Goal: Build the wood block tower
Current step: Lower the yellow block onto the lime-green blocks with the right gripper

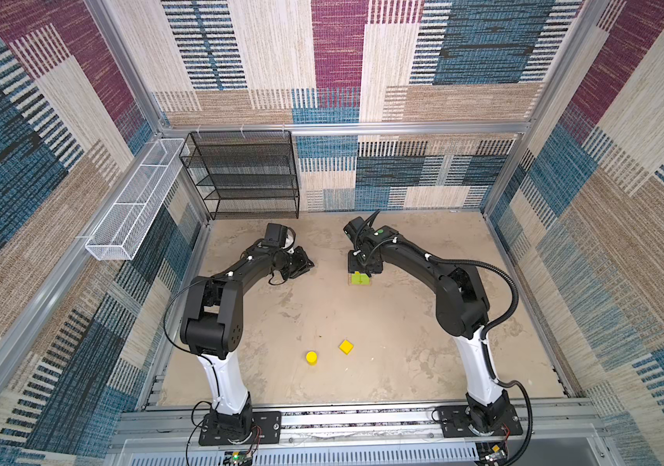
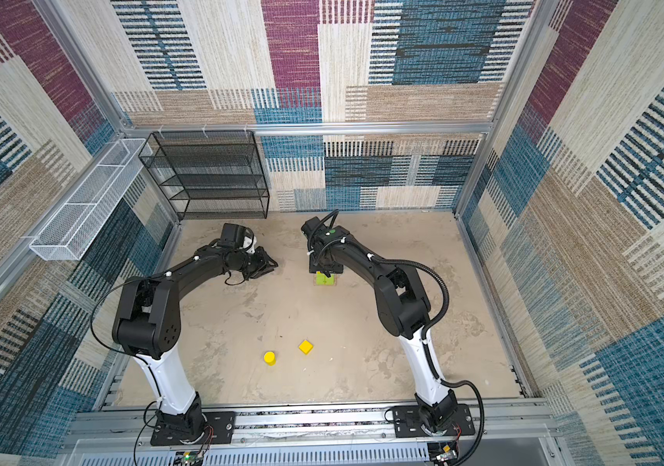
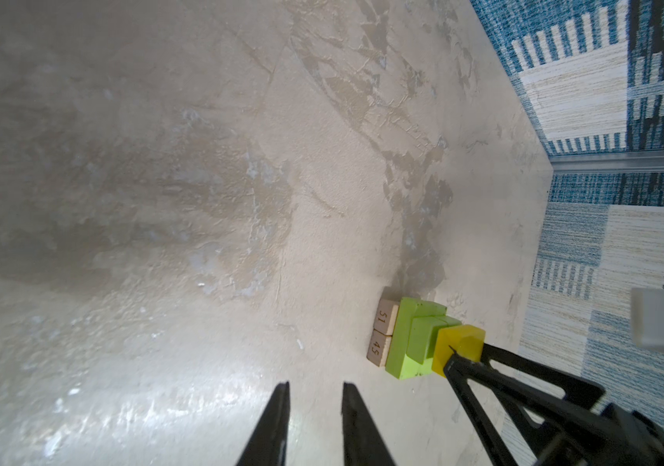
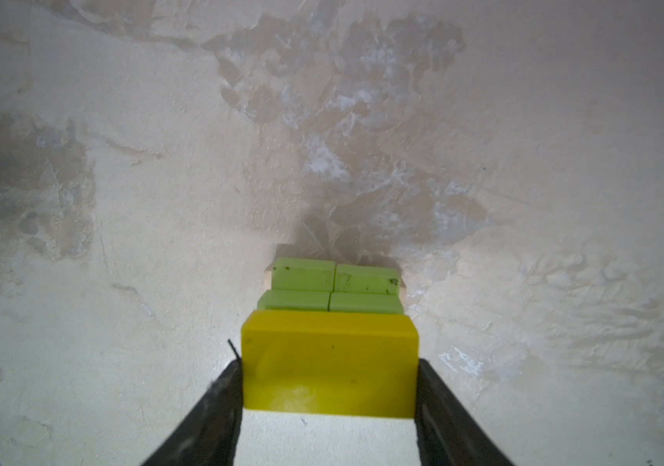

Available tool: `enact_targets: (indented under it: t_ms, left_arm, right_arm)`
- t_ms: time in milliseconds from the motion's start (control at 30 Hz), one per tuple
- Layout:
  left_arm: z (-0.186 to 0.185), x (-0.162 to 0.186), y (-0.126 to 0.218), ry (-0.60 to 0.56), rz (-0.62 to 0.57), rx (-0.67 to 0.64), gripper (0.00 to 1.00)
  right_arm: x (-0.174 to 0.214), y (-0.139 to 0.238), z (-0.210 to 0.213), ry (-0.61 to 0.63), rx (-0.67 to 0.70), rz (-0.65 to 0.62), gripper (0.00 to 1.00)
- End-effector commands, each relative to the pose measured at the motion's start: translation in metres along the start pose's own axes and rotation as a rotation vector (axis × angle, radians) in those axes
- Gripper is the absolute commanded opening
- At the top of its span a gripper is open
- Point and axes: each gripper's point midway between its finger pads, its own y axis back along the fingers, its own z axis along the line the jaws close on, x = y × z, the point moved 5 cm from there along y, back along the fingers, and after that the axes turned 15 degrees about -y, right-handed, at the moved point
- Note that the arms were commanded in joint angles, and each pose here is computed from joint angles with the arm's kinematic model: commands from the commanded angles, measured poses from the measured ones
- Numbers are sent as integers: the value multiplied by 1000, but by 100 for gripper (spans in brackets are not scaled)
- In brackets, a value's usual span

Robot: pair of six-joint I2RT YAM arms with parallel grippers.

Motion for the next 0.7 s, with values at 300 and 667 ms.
enact_targets:
  t_ms: [300, 667]
  left_arm:
    - [0, 0, 0, -28, 7, 11, 27]
    - [0, 0, 1, -24, 7, 12, 27]
  right_arm:
    - [-1, -1, 4, -16, -14, -11, 64]
    - [-2, -1, 3, -19, -11, -14, 69]
